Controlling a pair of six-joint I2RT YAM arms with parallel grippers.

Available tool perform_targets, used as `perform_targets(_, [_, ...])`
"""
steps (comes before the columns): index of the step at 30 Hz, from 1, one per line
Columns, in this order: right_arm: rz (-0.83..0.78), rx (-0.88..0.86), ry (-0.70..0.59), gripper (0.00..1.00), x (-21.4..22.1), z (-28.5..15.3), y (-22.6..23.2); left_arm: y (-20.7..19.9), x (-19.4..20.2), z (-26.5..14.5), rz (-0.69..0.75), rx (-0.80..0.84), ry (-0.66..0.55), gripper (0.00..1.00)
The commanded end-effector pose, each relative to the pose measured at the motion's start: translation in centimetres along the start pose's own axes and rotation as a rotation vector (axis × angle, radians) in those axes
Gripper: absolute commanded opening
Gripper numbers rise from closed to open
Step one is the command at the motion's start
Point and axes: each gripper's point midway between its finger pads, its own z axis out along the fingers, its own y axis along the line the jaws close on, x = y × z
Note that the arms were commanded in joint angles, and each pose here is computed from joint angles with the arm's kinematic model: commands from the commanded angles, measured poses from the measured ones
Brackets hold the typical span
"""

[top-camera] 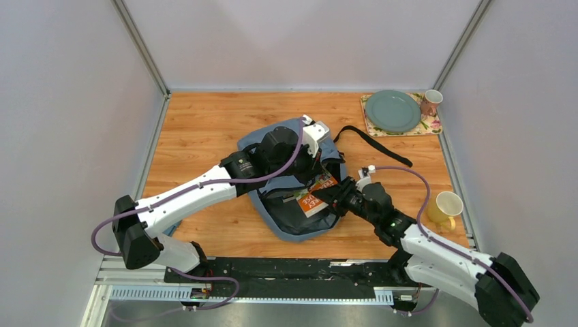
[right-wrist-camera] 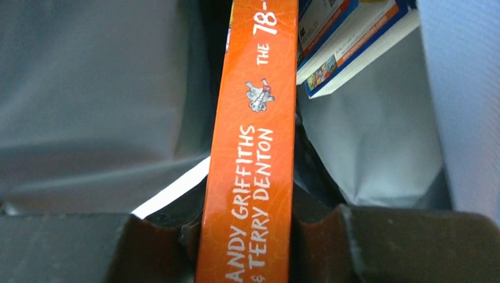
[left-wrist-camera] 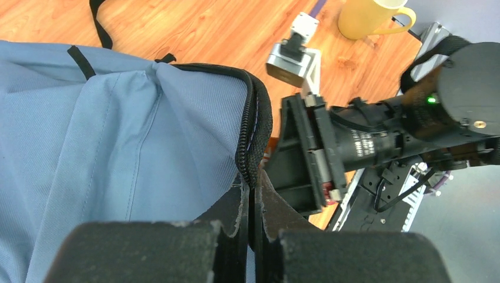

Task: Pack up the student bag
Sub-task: Place the book in the student bag.

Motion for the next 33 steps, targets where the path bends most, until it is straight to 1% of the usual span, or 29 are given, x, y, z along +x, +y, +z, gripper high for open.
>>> perform_targets(1, [-0.094,-0.272,-0.077,0.00,-1.5,1.4,8.8,-2.2,-5.3,-2.6,0.006,0.075,-0.204,0.00])
perform_targets(4, [-0.096,-0.249,-0.082,0.00,-1.8,4.1,9.0,-2.0,-5.0,-2.6,-0.021,0.065,-0.212,0.00])
perform_targets(5, [-0.090,-0.207,-0.084,0.00,-1.9,5.5,7.8,-1.8,-4.9,-2.6,-0.032,0.054,-0.213,0.00])
perform_targets(7, [-0.074,-0.210,-0.102,0.00,-2.0,6.9,8.4,-1.7,-4.9,-2.7,-0.036,0.047,-0.215,0.00])
perform_targets(8, [-0.062,-0.166,-0.089,0.02,-1.7,8.2,6.9,-1.6,-4.8,-2.7,-0.038,0.042,-0.214,0.00])
perform_targets(9, [-0.050,-0.154,-0.150,0.04,-2.7,9.1,7.0,-1.6,-4.9,-2.8,-0.038,0.043,-0.217,0.00])
perform_targets(10, [-0.038,-0.121,-0.162,0.08,-2.3,9.8,6.1,-1.6,-4.9,-2.8,-0.041,0.043,-0.217,0.00])
perform_targets(11, [-0.004,-0.064,-0.186,0.13,-2.3,10.8,4.3,-1.7,-4.8,-2.8,-0.042,0.044,-0.215,0.00])
perform_targets(12, [0.000,-0.025,-0.266,0.19,-3.2,11.3,3.1,-1.7,-4.9,-2.8,-0.043,0.047,-0.219,0.00])
perform_targets(13, [-0.001,0.018,-0.269,0.26,-2.4,11.7,2.0,-1.7,-4.8,-2.8,-0.046,0.047,-0.218,0.00])
perform_targets(14, [0.001,0.070,-0.274,0.37,-2.2,12.4,0.3,-1.7,-4.6,-2.7,-0.054,0.047,-0.213,0.00])
perform_targets(16, [0.000,0.091,-0.262,0.45,-1.8,12.6,-1.3,-1.8,-4.6,-2.7,-0.060,0.051,-0.215,0.00])
perform_targets(17, [-0.003,0.118,-0.258,0.51,-1.7,12.7,-2.5,-1.8,-4.3,-2.6,-0.063,0.056,-0.209,0.00])
perform_targets(19, [-0.014,0.147,-0.249,0.55,-1.5,11.6,-4.4,-1.8,-3.9,-2.6,-0.064,0.055,-0.202,0.00])
perform_targets(21, [-0.014,0.147,-0.239,0.67,-1.4,10.5,-4.6,-1.7,-3.6,-2.7,-0.064,0.053,-0.202,0.00])
perform_targets(22, [-0.065,0.145,-0.226,0.70,-1.2,10.0,-4.6,-1.6,-3.6,-2.7,-0.065,0.051,-0.204,0.00])
perform_targets(23, [-0.077,0.133,-0.221,0.73,-1.2,9.3,-3.7,-1.6,-3.3,-2.6,-0.067,0.053,-0.199,0.00])
perform_targets(24, [-0.089,0.158,-0.206,0.73,-1.0,8.9,-3.9,-1.6,-3.3,-2.5,-0.067,0.053,-0.201,0.00])
perform_targets(25, [-0.130,0.229,-0.186,0.73,-0.6,8.3,-5.2,-1.6,-3.2,-2.5,-0.069,0.055,-0.200,0.00])
perform_targets(26, [-0.136,0.221,-0.181,0.76,-0.4,7.8,-4.6,-1.7,-3.2,-2.5,-0.068,0.059,-0.199,0.00])
perform_targets(29, [-0.123,0.227,-0.154,0.76,0.4,6.8,-4.9,-1.8,-3.2,-2.3,-0.069,0.065,-0.195,0.00])
perform_targets(30, [-0.123,0.241,-0.154,0.75,0.4,6.4,-5.7,-1.7,-3.1,-2.3,-0.071,0.064,-0.195,0.00])
perform_targets(31, [-0.118,0.235,-0.154,0.73,0.5,6.1,-5.6,-1.8,-3.1,-2.3,-0.071,0.063,-0.195,0.00])
perform_targets(33, [-0.111,0.240,-0.157,0.60,0.5,5.7,-6.2,-1.7,-3.2,-2.4,-0.074,0.063,-0.200,0.00])
